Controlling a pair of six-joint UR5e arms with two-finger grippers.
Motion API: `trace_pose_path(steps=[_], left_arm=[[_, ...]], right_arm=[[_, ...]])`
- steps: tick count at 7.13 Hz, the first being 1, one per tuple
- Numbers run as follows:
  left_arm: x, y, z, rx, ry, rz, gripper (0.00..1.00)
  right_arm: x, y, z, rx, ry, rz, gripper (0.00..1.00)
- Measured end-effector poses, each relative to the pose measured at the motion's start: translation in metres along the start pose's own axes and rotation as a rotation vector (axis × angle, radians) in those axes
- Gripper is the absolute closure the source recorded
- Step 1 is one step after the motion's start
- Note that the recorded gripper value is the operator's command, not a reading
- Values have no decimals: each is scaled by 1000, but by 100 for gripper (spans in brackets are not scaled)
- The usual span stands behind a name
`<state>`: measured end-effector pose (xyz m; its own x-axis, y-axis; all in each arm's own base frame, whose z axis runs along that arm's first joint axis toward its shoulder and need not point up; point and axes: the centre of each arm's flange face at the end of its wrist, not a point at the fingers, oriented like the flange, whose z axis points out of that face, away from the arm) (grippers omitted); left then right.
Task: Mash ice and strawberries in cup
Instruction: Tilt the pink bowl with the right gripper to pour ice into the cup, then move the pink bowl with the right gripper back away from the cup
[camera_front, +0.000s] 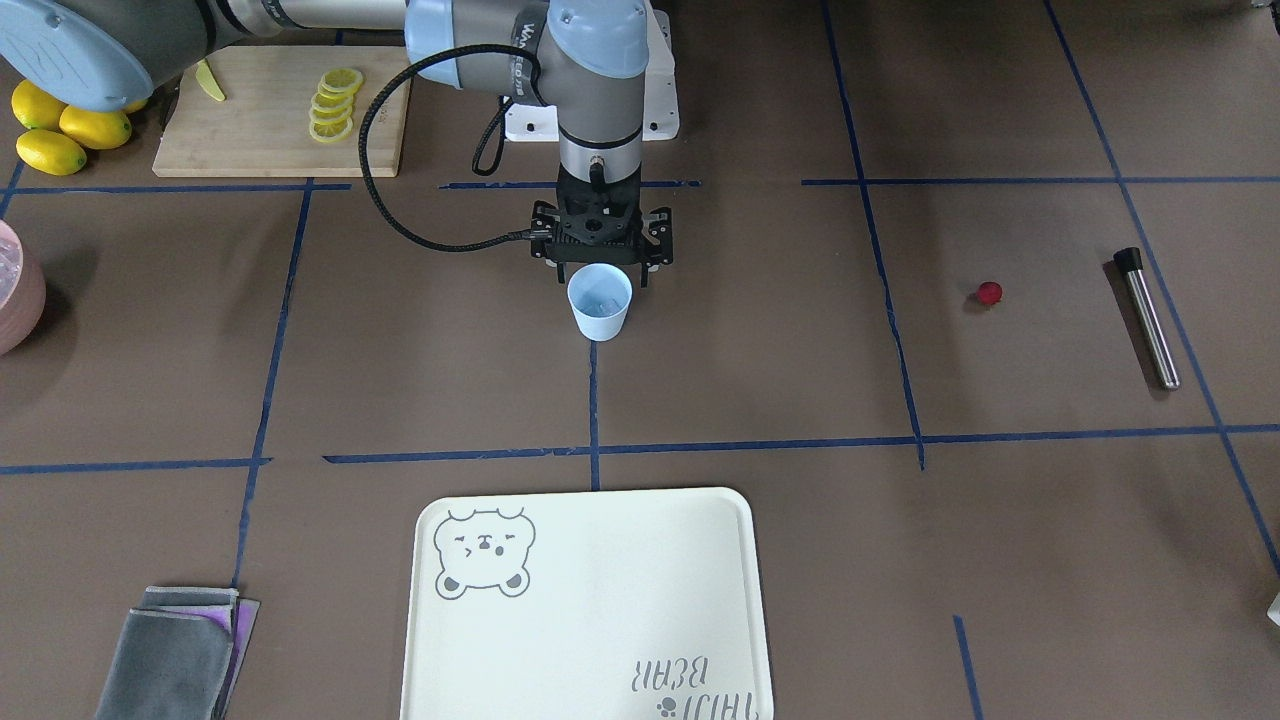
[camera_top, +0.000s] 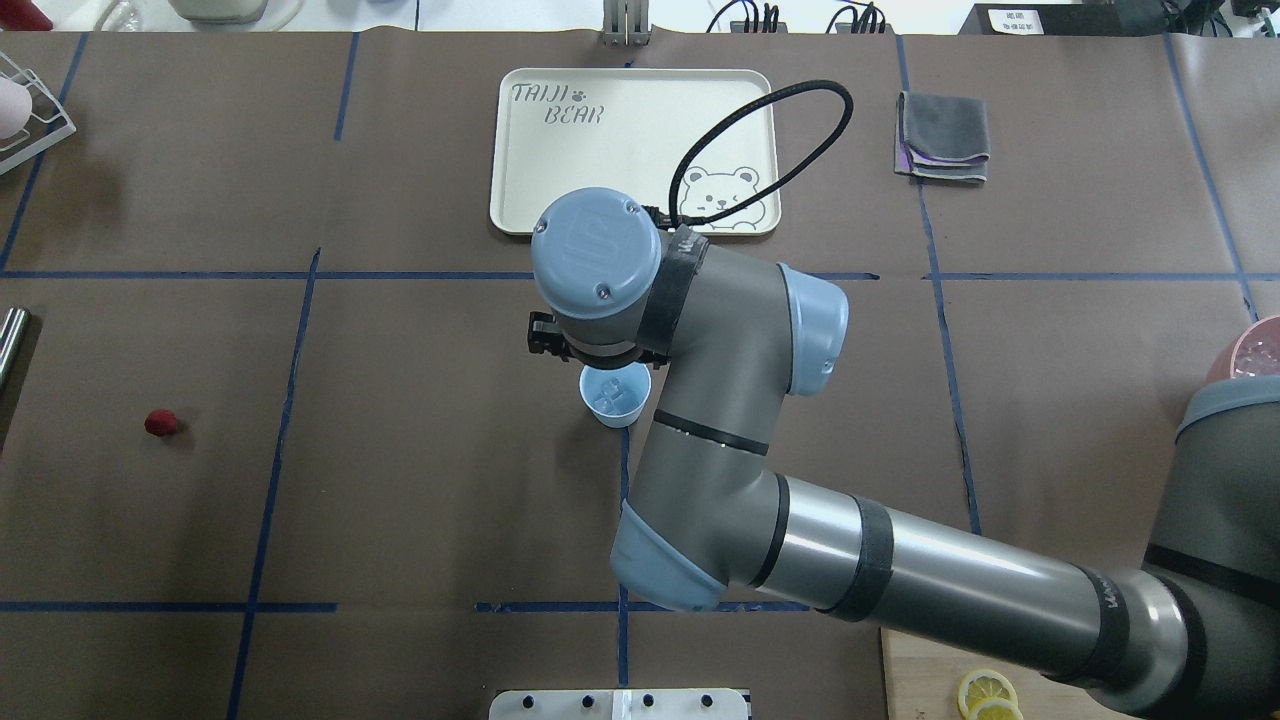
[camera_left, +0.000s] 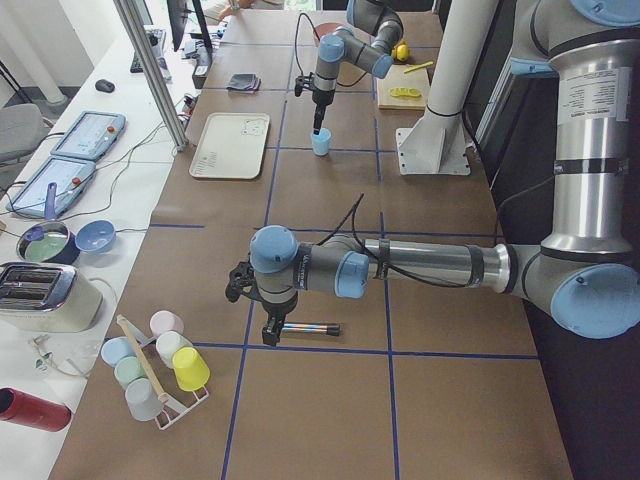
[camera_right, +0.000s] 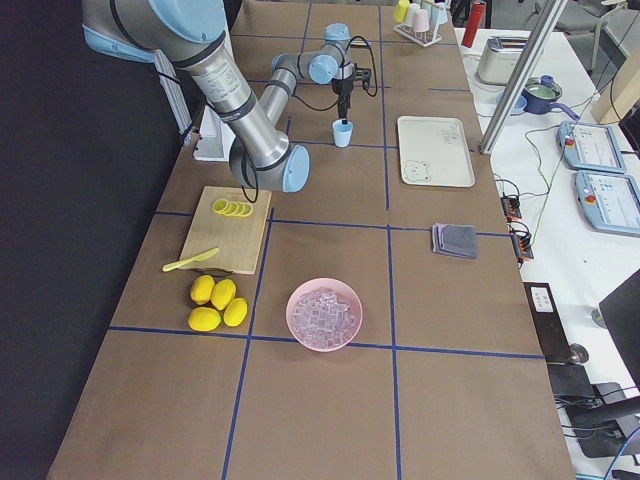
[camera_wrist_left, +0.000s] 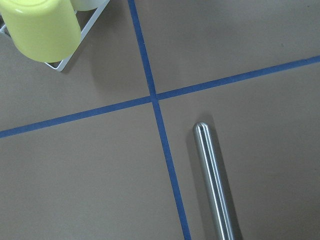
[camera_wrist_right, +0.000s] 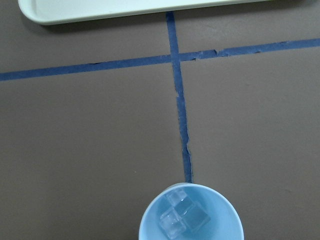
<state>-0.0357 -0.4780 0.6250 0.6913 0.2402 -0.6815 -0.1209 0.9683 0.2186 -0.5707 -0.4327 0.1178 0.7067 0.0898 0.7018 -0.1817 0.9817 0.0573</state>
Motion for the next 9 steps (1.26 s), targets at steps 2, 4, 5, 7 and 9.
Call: trace_pose_path(steps=[2,4,5,7,9], left_arm=[[2,-4,-3,7,-4,6,0],[6,-11,-7,32,-7,32,0],[8,-15,-10,48,-10,46,0],[13,-22,-15,66,-10,66,0],[16,-28,-18,77,-9,80,0]], right_arm=[[65,-68,-34,-23,-1,-51,1],[207,-136,-62,-50,-6,-133,1],[293,-161,-73,-60,4,-210,1],[461,-187,-89,-92,27,-337,1],[617,-177,-99,-130,32,-411,1]])
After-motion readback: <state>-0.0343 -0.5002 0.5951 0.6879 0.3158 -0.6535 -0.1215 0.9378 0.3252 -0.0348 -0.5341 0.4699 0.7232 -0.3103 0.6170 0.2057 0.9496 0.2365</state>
